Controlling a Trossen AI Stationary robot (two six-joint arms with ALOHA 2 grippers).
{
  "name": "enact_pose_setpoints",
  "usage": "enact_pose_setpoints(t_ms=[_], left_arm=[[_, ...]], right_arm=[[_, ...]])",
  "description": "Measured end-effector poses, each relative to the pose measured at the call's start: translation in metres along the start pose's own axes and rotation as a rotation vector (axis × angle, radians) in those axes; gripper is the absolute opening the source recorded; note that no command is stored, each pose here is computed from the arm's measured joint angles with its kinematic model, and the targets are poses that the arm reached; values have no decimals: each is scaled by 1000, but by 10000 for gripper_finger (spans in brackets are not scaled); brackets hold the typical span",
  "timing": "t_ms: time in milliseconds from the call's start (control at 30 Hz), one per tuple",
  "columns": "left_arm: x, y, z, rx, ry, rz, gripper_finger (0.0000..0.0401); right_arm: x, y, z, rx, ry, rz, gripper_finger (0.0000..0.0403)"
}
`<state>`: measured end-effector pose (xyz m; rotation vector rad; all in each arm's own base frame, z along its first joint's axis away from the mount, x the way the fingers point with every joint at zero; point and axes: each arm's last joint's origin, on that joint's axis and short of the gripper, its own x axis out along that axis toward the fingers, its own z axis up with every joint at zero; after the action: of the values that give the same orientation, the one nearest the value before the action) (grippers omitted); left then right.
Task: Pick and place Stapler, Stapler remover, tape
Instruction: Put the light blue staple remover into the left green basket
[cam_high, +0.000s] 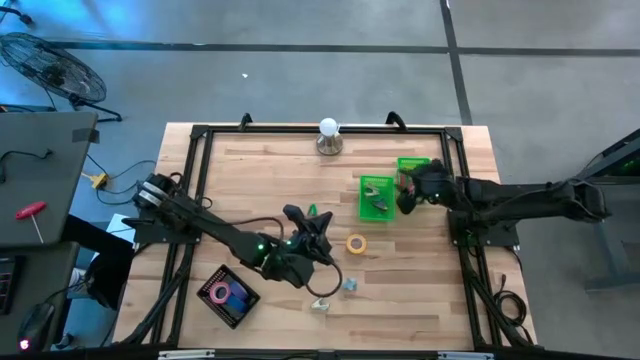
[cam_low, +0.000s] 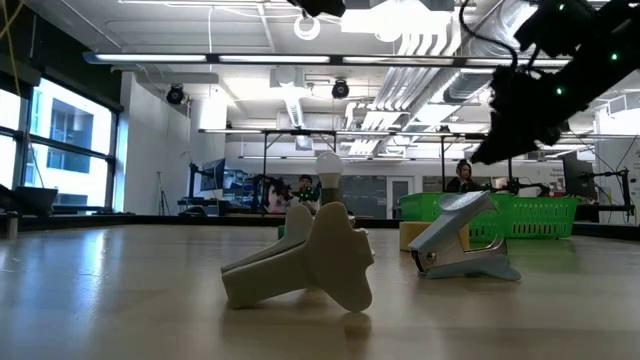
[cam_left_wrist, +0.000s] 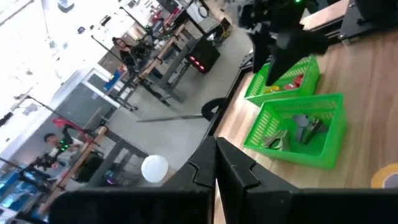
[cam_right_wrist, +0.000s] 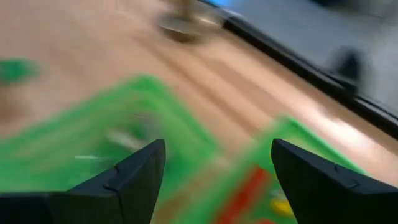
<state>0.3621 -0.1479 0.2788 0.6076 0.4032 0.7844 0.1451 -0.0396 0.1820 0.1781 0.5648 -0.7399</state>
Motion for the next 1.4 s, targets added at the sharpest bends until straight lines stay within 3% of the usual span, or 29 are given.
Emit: enact_pose_setpoints(t_ms=[133, 233, 400, 467, 567, 700, 833, 1000, 1167, 1400], left_arm=[[-6, 17, -12, -4, 58, -184, 1], [-4, 42, -29, -121, 225, -304, 1], [14, 86, -60, -351, 564, -227, 1], [25, 95, -69, -427, 668, -194, 1], [42, 100, -77, -518, 780, -232, 1], [60, 90, -88, -537, 819, -373, 1], [71, 76, -100, -534, 796, -495, 1], [73, 68, -115, -541, 806, -507, 1], [71, 65, -123, -542, 840, -517, 1], [69, 63, -126, -552, 861, -526, 1]], right_arm=[[-4, 15, 13, -38, -93, 299, 286], [-9, 24, 18, -63, -145, 446, 286], [-15, 32, 20, -106, -195, 527, 286], [-17, 36, 19, -124, -202, 551, 287], [-19, 44, 15, -175, -180, 640, 287], [-23, 61, 4, -313, -148, 770, 287], [-26, 81, -5, -442, -179, 781, 287], [-25, 102, -10, -518, -168, 801, 287], [-23, 131, -7, -589, -52, 875, 287], [-18, 182, -1, -794, 121, 898, 287]])
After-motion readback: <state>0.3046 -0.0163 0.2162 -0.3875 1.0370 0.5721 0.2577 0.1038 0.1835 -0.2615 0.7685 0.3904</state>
